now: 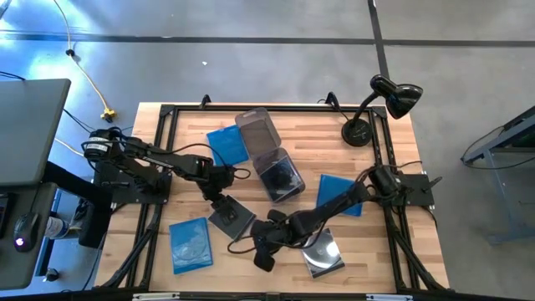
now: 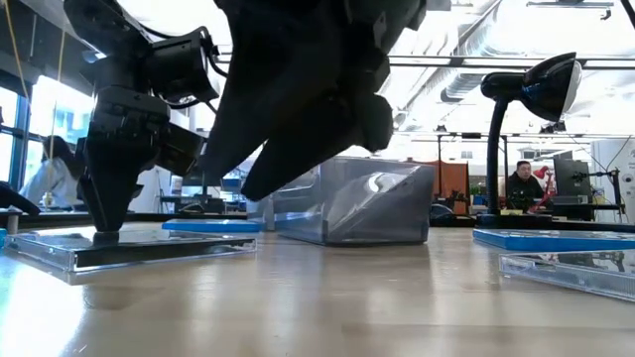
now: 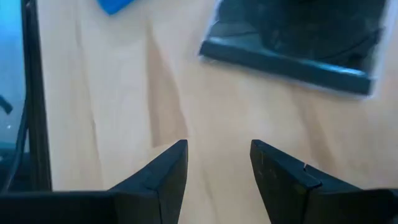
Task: Pick & place jewel cases by type
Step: Put the left black CD case into the bottom black bin
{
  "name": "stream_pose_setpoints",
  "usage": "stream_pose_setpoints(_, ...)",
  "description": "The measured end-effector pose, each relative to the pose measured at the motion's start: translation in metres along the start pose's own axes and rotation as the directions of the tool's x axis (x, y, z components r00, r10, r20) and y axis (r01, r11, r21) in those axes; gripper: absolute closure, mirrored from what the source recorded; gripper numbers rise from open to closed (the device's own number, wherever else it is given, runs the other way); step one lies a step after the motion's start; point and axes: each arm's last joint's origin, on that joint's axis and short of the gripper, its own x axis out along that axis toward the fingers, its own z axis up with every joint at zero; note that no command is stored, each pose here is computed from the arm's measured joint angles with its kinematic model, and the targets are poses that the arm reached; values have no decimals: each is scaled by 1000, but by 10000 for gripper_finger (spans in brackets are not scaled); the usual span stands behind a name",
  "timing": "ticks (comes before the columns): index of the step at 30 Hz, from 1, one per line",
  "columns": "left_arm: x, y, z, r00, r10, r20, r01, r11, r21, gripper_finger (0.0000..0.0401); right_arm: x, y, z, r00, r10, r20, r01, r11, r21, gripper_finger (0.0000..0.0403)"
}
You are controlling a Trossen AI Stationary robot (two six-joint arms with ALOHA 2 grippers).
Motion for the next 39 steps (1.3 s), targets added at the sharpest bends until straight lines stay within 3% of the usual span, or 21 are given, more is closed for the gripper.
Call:
stream_pose_setpoints(6,0,-1,1,1000,-19,8,19,1000,-18,233,22,-12,-6,998,-60,-36,65,988,143,231)
stream_pose_setpoints(13,0,-8,6,993,-108,36,108,994,2,233,40,-30,-1,991,-131,-11,131,982,133,231)
stream_pose_setpoints(23,0,-12,10,984,-172,52,173,985,-13,233,41,-32,-2,980,-196,24,194,978,71,231)
stream_pose_setpoints(31,-1,-16,12,972,-228,57,225,973,49,233,38,-39,-10,967,-238,-94,246,965,92,231)
stream_pose_setpoints(39,0,-29,10,952,-302,52,297,951,87,233,37,-38,-18,954,-272,-126,283,956,82,231)
